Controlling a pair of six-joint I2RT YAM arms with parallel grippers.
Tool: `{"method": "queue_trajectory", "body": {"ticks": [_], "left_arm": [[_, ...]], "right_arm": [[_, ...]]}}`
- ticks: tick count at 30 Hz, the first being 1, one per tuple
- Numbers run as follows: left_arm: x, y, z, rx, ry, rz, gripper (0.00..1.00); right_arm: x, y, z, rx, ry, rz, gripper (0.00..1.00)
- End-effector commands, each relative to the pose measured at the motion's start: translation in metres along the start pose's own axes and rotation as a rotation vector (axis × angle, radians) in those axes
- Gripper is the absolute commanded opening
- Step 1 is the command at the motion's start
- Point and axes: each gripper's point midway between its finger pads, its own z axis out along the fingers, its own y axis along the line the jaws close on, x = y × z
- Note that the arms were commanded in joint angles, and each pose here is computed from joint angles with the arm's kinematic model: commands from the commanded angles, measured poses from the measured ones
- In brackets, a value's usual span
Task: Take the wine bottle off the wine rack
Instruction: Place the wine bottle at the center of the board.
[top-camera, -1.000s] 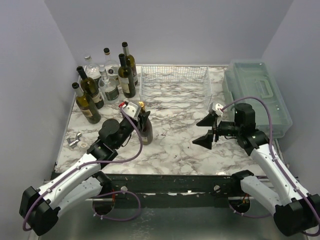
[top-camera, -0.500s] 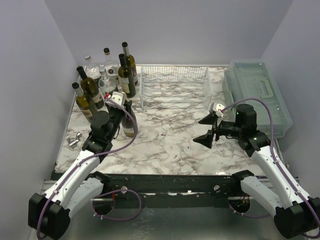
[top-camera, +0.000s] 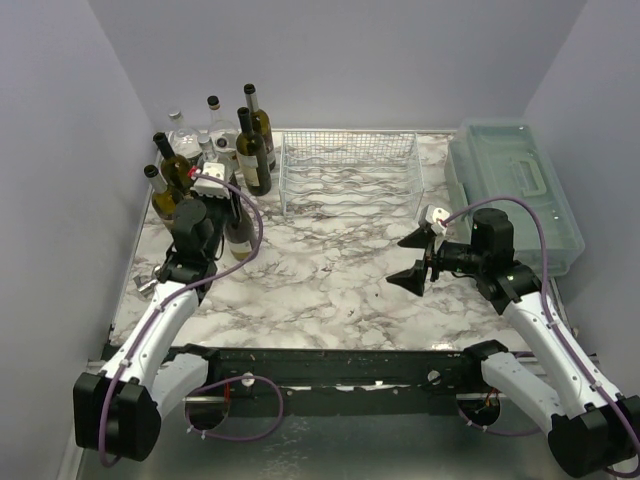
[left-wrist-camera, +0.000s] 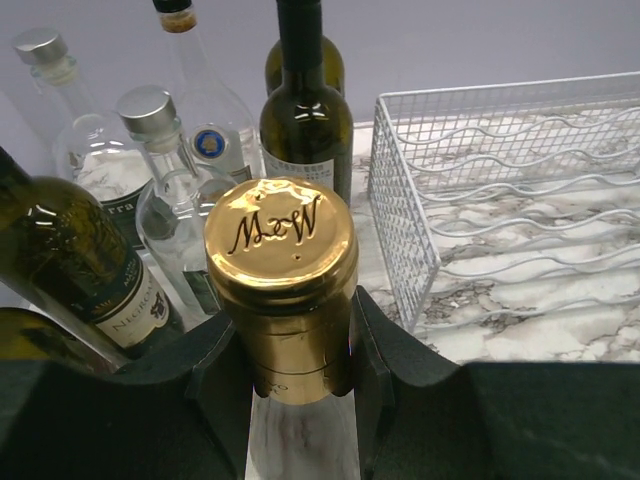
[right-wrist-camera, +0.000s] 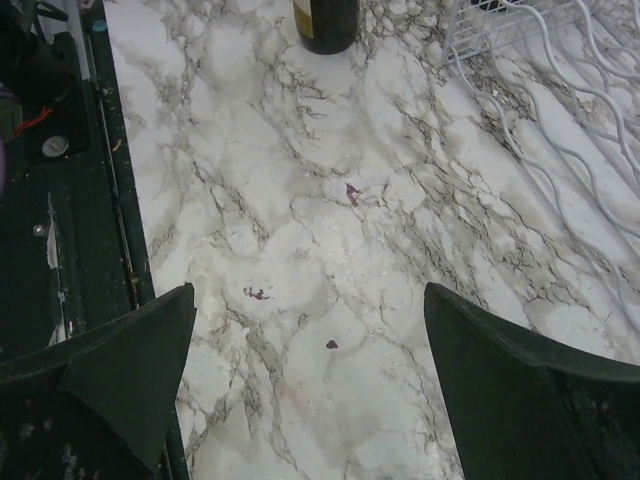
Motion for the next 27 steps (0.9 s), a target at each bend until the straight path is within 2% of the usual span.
{"method": "queue_trajectory", "body": {"ticks": [1, 27], "left_arm": [[-0.114, 0.015, 0.002, -0.023, -0.327, -0.007, 0.0], [-0.125, 0.068, 0.04, -0.134, -0.301, 0.01, 0.0]], "right_arm": [[0.005, -0.004, -0.002, 0.026, 0.009, -0.015, 0.99], [0.009, -0.006, -0.001, 0.036, 0.021, -0.016, 0.99]]}}
